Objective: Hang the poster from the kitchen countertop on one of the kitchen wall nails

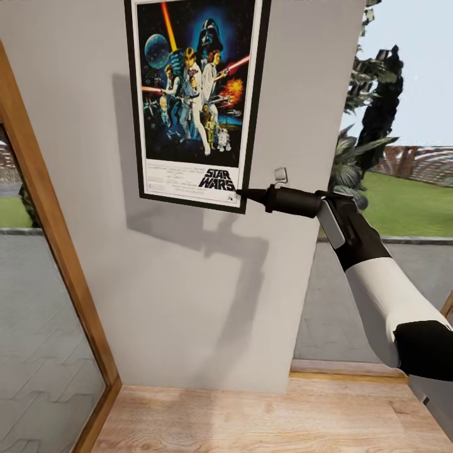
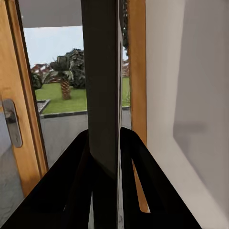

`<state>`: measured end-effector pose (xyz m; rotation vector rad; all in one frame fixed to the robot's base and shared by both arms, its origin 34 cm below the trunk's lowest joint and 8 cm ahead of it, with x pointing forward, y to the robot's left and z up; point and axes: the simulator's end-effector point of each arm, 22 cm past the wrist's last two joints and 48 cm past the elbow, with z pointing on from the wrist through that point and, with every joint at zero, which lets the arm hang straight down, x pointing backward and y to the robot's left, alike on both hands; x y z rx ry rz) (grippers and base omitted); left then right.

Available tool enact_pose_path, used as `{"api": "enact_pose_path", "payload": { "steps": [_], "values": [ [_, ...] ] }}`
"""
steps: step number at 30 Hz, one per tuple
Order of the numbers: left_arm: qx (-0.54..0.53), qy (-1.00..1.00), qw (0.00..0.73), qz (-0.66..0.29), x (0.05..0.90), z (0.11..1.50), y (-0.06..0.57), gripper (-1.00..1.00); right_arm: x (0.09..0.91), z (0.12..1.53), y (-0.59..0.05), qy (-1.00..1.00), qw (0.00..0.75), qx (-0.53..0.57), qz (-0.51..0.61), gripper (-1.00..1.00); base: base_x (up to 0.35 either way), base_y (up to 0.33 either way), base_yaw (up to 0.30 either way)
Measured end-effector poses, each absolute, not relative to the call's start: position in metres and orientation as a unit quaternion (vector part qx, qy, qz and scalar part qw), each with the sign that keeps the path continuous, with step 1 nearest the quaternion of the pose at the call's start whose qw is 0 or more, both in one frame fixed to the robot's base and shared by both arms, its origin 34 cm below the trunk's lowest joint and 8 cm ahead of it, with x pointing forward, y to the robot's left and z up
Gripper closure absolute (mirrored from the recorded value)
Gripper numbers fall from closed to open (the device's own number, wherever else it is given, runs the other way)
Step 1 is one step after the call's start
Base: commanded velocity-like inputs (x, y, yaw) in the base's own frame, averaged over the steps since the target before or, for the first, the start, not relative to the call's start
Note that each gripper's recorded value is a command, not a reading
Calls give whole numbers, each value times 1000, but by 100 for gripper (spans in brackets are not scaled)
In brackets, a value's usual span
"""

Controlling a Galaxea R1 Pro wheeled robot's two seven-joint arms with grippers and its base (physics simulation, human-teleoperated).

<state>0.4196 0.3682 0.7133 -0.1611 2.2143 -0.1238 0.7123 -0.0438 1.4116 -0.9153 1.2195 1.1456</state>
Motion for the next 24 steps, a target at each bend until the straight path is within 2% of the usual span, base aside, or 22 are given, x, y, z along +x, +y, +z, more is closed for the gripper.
{"api": "enact_pose_path", "payload": {
  "steps": [24],
  "values": [
    [-65,893,443,-50,412,737,368,-100,706,1435,-45,522,579,-391,489,100,0,0,0]
  ]
}}
